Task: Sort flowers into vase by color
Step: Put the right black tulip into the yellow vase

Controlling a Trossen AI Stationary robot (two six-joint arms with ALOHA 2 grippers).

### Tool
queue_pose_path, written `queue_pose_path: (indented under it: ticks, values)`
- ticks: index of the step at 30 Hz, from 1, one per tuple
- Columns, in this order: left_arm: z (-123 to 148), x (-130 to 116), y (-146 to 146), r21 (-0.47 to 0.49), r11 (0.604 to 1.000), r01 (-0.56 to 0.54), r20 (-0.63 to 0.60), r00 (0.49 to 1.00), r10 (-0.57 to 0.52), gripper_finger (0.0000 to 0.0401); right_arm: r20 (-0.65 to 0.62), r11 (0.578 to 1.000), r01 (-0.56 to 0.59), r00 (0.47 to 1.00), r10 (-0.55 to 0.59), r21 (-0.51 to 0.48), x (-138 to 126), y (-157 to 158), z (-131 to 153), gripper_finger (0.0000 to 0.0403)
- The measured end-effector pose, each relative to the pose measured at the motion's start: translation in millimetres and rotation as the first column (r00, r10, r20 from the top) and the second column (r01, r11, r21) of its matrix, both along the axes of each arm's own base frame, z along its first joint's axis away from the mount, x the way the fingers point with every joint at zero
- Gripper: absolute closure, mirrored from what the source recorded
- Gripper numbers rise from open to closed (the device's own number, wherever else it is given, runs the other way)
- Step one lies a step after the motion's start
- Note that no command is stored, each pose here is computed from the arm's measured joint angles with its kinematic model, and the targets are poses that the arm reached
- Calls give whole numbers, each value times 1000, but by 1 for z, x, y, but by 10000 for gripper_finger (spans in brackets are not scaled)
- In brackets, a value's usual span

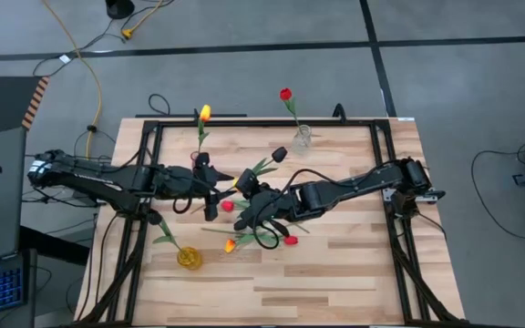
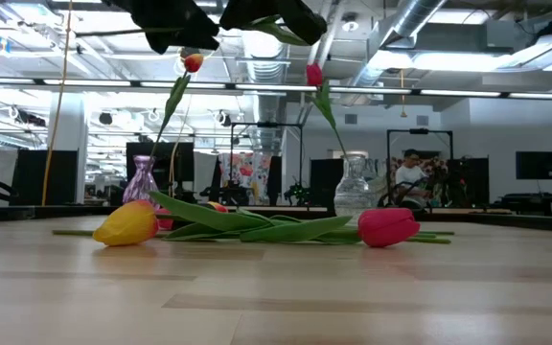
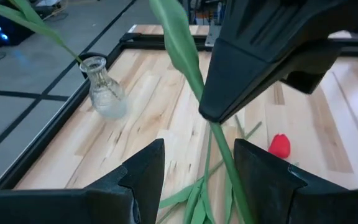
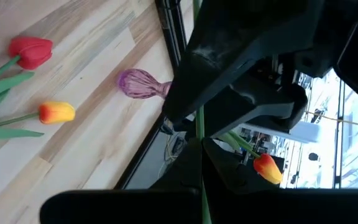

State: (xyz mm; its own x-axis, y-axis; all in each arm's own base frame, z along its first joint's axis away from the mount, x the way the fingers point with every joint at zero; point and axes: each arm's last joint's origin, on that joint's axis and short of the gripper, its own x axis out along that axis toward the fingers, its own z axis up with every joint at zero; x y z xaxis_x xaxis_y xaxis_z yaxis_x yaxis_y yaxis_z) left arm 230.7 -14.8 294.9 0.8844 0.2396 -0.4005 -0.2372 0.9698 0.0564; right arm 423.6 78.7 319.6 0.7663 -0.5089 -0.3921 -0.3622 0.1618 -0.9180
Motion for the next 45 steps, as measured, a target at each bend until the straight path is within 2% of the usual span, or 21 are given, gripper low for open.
queue_pose_path:
  ticks: [6, 18, 24, 32, 37, 42, 45]
  values:
    - [2, 1, 0, -9, 1000, 10, 21, 1000, -9, 267, 2, 1000, -1, 1000, 1, 1, 0, 0, 0, 371]
    - [2, 1, 0, -8, 1000, 7, 24, 1000, -7, 392, 9, 1000, 1, 1000, -1, 5, 0, 0, 1, 358]
    - [2, 1, 0, -4, 1000, 7, 23, 1000, -7, 396, 17, 1000, 3, 1000, -3, 12, 1, 0, 1, 356]
    - [2, 1, 0, -4, 1000, 6, 28, 1000, -6, 399, 138, 991, 41, 989, -59, 131, 3, 1, 5, 341]
    - [2, 1, 0, -3, 1000, 4, 26, 1000, -4, 400, 151, 988, 45, 986, -67, 146, 3, 1, 6, 301]
    - [3, 1, 1, 16, 999, -39, 27, 999, 38, 401, 226, 967, 65, 966, -123, 248, 4, 1, 8, 242]
    - [5, -2, 2, 16, 999, -44, 39, 998, 43, 401, 248, 961, 60, 960, -130, 271, 4, 5, 9, 212]
